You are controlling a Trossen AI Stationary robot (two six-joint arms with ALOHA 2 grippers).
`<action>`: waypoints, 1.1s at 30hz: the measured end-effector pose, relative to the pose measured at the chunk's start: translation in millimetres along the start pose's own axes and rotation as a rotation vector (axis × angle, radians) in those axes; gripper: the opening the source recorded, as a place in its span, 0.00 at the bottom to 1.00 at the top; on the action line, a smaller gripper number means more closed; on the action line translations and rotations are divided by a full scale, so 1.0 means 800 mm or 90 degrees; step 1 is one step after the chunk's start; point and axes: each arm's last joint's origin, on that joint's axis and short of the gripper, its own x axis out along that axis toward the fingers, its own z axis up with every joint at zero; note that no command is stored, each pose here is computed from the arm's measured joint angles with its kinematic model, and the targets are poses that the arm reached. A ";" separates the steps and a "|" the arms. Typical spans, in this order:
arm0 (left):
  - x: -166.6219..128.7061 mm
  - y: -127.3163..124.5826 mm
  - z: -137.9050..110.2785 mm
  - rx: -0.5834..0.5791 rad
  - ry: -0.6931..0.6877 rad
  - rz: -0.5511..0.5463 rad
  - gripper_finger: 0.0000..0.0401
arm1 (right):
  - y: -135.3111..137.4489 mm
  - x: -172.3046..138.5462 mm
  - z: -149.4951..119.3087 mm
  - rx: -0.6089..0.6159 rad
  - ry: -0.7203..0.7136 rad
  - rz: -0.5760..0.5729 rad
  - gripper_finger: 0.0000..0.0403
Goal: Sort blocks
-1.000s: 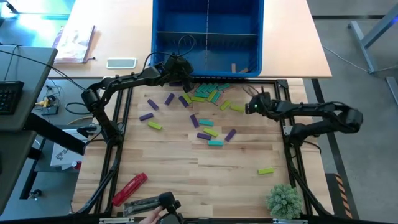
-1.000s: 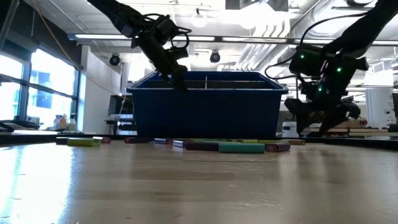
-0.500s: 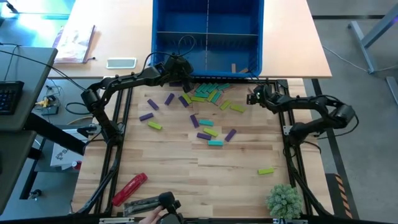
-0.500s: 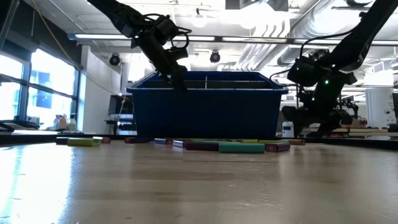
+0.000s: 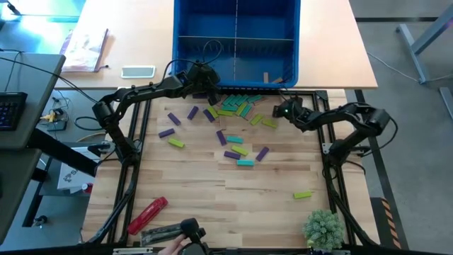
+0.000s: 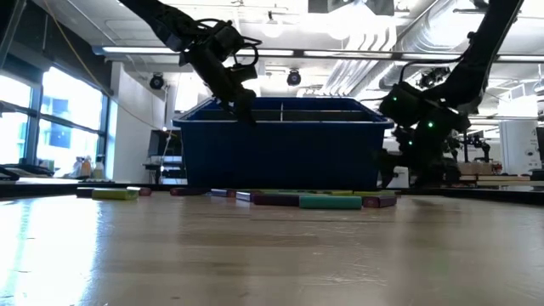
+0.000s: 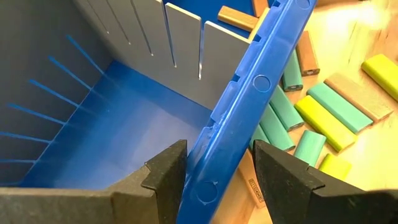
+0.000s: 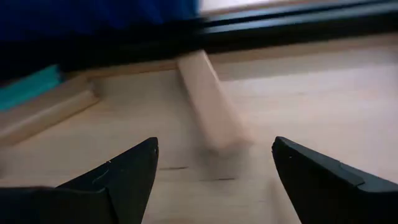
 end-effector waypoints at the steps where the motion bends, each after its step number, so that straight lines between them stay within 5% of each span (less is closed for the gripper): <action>1: 0.000 0.000 0.000 0.000 0.000 0.000 0.41 | 0.002 -0.001 0.000 -0.021 -0.002 -0.005 0.74; 6: 0.000 0.000 0.000 0.000 -0.001 0.000 0.41 | 0.007 -0.002 0.006 -0.081 -0.029 -0.007 0.74; 14: 0.000 0.001 0.002 -0.001 -0.008 0.003 0.41 | 0.022 -0.004 0.021 -0.012 -0.081 0.082 0.69; 19: 0.000 0.001 0.003 -0.002 -0.014 0.004 0.41 | 0.028 0.003 0.030 0.049 -0.072 0.031 0.63; 33: 0.000 0.000 0.001 0.000 -0.006 -0.001 0.41 | 0.090 0.034 0.038 0.018 -0.008 -0.074 0.42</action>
